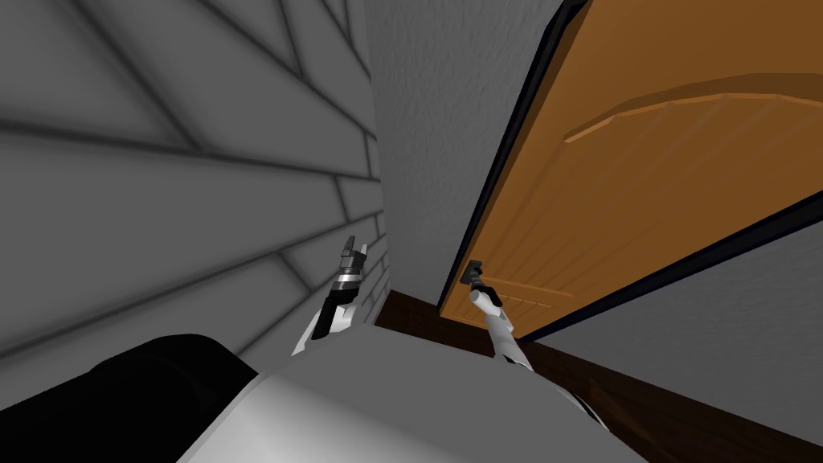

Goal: Pull the door open

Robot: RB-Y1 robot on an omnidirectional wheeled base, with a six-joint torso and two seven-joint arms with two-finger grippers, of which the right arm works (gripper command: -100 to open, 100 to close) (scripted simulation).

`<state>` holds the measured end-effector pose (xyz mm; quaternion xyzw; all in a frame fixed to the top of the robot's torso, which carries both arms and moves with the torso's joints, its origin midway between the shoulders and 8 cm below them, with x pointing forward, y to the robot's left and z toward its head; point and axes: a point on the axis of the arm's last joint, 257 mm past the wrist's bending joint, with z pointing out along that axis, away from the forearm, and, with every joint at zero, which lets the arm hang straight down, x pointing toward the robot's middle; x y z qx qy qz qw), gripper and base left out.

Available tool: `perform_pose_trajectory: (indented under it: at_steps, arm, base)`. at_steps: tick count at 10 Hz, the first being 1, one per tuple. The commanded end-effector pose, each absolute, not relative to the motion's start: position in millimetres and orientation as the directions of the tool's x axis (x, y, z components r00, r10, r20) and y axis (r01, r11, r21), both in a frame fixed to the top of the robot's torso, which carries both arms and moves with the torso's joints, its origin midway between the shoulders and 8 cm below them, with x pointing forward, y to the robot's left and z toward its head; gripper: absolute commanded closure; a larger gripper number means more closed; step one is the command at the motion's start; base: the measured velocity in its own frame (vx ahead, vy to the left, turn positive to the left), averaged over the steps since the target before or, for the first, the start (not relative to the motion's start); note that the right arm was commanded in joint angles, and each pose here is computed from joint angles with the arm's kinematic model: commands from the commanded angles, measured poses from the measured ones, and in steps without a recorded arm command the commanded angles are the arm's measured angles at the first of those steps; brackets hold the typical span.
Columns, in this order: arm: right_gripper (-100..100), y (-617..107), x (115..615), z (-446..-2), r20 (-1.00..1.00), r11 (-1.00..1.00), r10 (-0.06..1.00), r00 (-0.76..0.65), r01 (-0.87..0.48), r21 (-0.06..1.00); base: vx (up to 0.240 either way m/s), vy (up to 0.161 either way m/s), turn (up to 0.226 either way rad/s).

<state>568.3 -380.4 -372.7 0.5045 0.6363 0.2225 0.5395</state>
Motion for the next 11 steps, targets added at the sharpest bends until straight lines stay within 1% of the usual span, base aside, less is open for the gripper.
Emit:
perform_pose_trajectory:
  at_steps: [1,8,11]
  arm:
    - [100,-391,559,-380,-0.436,0.356,0.892,0.115,0.415,0.838]
    - [100,-394,561,-371,-0.290,0.207,0.937,0.195,0.361,0.909]
    - [100,-395,562,-369,-0.255,0.172,0.944,0.211,0.347,0.922]
  base:
    - [-0.032,-0.015,0.064]
    - [-0.035,-0.029,0.063]
    - [-0.031,-0.024,0.048]
